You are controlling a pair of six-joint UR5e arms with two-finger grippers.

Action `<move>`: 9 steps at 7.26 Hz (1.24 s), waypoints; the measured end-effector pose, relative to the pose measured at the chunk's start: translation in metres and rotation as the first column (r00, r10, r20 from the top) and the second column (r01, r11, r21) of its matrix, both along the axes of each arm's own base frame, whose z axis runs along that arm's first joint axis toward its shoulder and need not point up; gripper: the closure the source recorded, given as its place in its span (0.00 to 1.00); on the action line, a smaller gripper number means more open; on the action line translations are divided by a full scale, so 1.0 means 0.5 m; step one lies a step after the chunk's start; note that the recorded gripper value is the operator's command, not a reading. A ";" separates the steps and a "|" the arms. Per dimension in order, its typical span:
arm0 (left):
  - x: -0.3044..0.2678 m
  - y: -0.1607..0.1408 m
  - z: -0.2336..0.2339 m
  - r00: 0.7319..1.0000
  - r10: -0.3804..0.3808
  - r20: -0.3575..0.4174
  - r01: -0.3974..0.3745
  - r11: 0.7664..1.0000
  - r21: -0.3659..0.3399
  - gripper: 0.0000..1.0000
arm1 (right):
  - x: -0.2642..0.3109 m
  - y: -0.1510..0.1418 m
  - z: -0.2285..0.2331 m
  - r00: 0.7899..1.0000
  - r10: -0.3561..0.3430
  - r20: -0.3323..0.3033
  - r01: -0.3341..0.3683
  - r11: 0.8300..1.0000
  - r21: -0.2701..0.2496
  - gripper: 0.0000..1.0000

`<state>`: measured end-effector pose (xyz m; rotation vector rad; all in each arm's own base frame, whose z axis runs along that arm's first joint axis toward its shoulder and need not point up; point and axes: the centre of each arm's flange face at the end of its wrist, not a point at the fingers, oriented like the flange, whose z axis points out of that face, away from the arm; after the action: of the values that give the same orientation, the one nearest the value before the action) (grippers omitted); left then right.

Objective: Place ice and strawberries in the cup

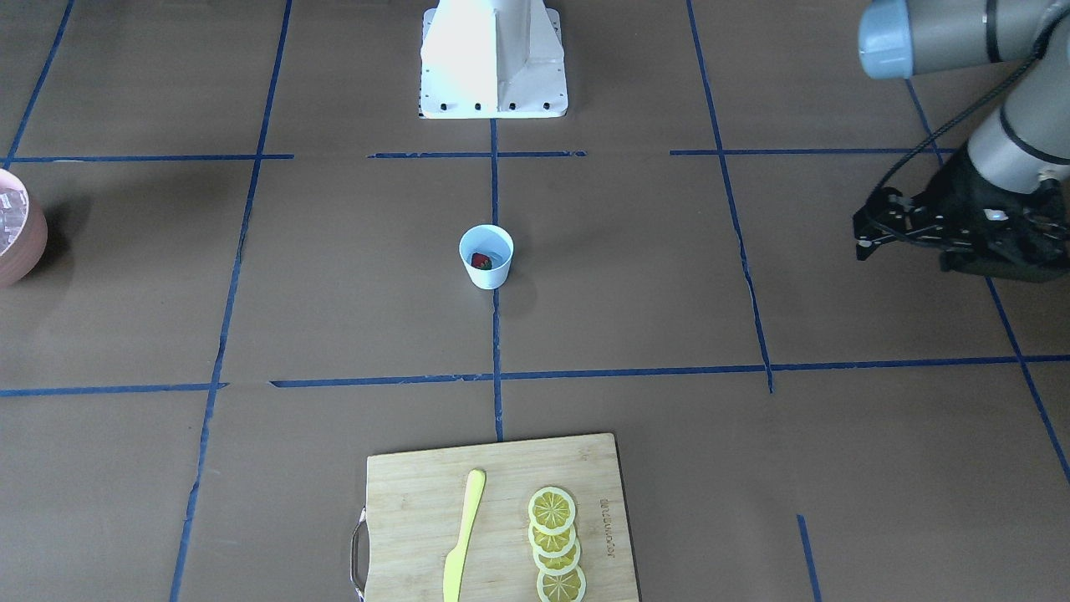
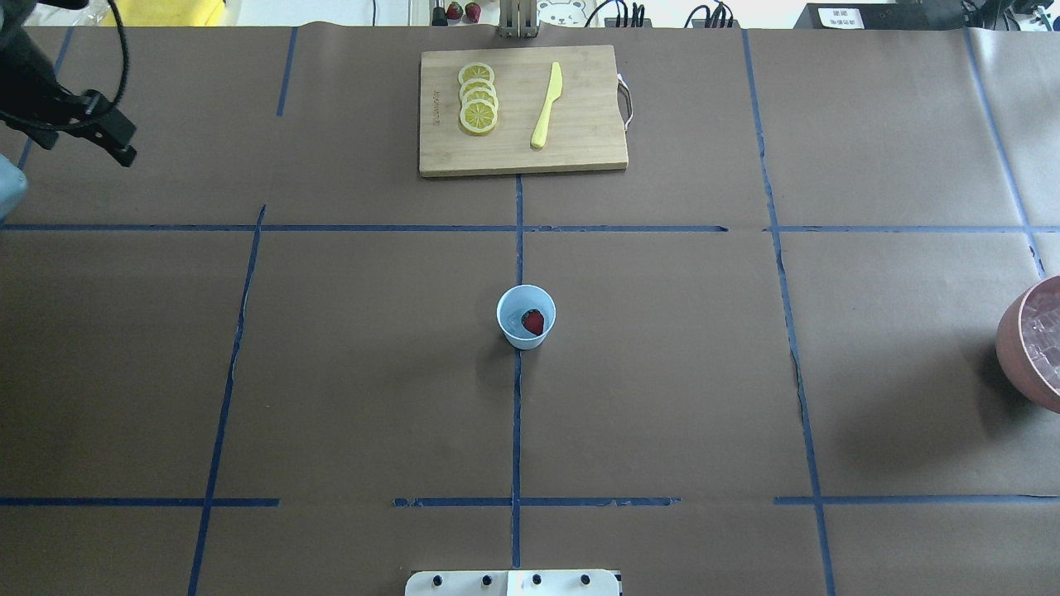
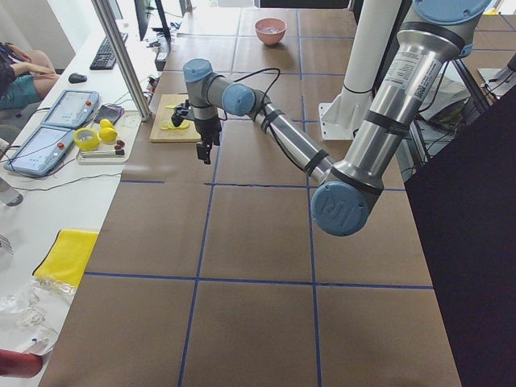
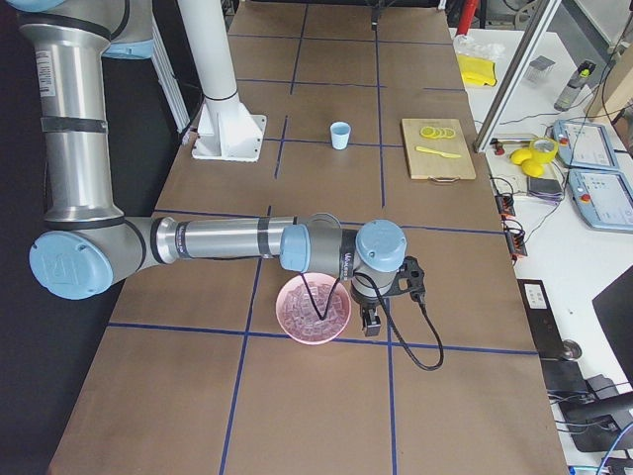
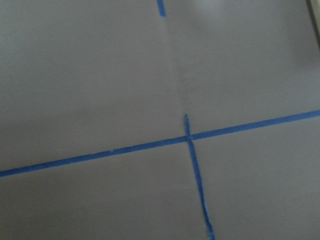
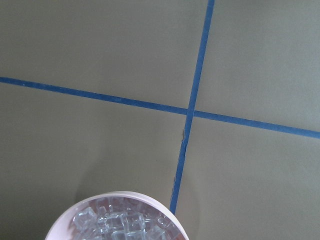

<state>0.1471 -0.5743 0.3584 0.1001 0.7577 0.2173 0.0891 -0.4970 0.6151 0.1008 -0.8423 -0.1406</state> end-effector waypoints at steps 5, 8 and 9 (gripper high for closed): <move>-0.356 -0.066 0.370 0.994 0.110 0.006 -0.110 0.994 0.002 0.00 | 0.033 0.007 -0.044 0.999 0.039 -0.032 -0.037 0.999 0.040 0.00; -0.380 -0.065 0.412 0.993 0.117 0.006 -0.117 0.993 0.002 0.00 | 0.032 0.017 -0.030 0.999 0.038 -0.030 -0.038 0.999 0.026 0.00; -0.381 -0.064 0.420 0.993 0.118 0.005 -0.118 0.993 0.002 0.00 | 0.032 0.018 -0.021 0.999 0.038 -0.029 -0.037 0.999 0.016 0.00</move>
<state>-0.0432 -0.6060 0.5684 0.0567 0.7588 0.3303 0.1051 -0.4879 0.6045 0.1285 -0.8097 -0.1131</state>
